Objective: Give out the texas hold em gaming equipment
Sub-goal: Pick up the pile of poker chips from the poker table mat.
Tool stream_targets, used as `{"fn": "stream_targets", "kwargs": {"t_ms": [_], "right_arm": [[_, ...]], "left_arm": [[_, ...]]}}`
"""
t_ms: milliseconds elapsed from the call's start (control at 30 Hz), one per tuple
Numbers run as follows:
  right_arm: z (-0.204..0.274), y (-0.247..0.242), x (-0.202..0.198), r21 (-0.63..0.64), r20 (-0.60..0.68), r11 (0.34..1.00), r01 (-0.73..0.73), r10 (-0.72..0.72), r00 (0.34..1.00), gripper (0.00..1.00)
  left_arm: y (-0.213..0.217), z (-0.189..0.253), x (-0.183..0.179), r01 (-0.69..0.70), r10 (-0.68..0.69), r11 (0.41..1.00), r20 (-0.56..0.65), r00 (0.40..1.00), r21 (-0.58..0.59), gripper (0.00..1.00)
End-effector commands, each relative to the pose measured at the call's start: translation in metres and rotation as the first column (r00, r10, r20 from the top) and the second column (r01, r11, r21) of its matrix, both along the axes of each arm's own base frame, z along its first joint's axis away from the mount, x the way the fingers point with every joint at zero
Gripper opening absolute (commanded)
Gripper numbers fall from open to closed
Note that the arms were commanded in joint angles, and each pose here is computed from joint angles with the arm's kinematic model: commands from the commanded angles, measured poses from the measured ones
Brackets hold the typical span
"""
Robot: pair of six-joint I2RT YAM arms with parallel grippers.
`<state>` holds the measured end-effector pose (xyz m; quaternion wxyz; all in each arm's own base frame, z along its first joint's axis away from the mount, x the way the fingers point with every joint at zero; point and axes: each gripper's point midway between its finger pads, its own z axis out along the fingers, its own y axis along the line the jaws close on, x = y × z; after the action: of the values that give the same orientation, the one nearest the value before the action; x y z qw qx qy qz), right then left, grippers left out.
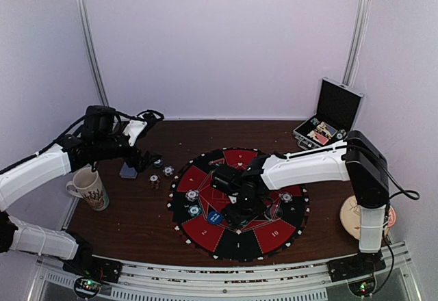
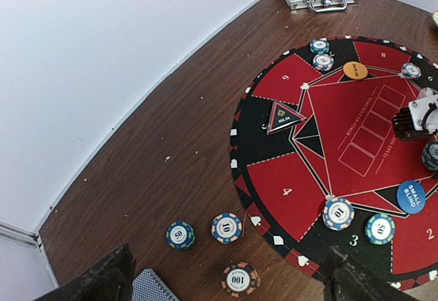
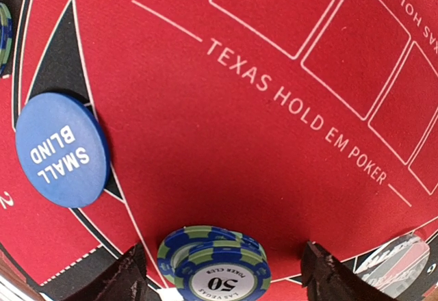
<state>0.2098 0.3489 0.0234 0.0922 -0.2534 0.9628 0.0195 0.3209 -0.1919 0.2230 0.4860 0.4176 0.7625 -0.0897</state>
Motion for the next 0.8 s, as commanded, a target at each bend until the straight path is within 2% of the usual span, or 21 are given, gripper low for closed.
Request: {"fn": "stream_targets", "kwargs": {"t_ms": [0, 533, 767], "right_arm": [[-0.011, -0.0046, -0.0003, -0.026, -0.014, 1.0, 0.004, -0.004, 1.0, 0.76], [-0.0092, -0.0082, -0.0014, -0.04, -0.019, 0.999, 0.012, -0.012, 1.0, 0.59], [-0.0063, -0.0091, -0.0023, -0.043, -0.02, 0.999, 0.011, -0.012, 1.0, 0.45]], "left_arm": [[0.0017, 0.0114, 0.0029, -0.013, 0.014, 1.0, 0.042, 0.999, -0.029, 0.98], [0.0032, 0.013, 0.003, -0.021, 0.022, 0.999, 0.049, 0.999, -0.027, 0.98], [0.005, 0.014, 0.0039, -0.03, 0.032, 0.999, 0.055, 0.998, -0.025, 0.98]]}}
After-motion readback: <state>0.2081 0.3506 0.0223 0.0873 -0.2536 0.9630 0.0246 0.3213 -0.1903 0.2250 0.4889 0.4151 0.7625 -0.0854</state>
